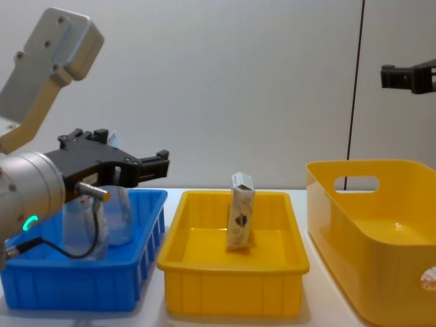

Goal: Bimanual collaborative sorting of washing and personal care products

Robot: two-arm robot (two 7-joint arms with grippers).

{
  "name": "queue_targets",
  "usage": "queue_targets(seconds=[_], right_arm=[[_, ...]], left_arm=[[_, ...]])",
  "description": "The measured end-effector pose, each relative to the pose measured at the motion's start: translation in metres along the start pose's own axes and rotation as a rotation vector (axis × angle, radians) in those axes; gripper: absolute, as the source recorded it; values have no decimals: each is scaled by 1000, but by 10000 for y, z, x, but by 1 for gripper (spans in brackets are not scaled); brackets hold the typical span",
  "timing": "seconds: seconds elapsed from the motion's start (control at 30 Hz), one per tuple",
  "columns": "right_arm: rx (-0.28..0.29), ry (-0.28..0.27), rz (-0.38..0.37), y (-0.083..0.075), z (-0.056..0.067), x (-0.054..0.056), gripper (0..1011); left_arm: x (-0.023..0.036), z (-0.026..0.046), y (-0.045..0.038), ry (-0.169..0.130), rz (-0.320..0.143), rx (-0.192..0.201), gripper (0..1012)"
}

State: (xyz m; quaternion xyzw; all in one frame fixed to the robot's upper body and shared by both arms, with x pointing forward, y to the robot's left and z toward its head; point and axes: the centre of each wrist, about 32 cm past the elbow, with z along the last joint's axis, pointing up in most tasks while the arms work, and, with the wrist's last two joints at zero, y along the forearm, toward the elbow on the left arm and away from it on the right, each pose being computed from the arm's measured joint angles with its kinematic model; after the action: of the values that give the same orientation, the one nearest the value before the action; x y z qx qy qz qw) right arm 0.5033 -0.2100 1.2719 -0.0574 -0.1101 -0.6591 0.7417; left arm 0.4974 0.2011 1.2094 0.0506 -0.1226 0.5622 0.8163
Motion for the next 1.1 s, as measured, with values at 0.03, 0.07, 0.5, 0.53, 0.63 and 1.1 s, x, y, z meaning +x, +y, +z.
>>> queue_targets(seconds=[0.03,0.07,0.5,0.53,0.63,1.1], right_arm=[[1,0,0,0,0,0,1004],[2,-1,1,-1,0,0,1004],[9,-4,3,-5,0,0,1004],[9,-4,4,-5,0,0,1004],[10,-5,4,-6,-1,-1,1004],[11,-6,5,-7,-2,0,1004]], left_arm=[[18,5,-11,-1,13,5,1001],[25,7,-15,-3,18,8,1001],[203,23,-72,-9,138,52,1001],[223,21,-78,-8,151,60,1001],[259,17,-88,-5,170,73,1001],[442,-114,-203,74,188,145,1001]])
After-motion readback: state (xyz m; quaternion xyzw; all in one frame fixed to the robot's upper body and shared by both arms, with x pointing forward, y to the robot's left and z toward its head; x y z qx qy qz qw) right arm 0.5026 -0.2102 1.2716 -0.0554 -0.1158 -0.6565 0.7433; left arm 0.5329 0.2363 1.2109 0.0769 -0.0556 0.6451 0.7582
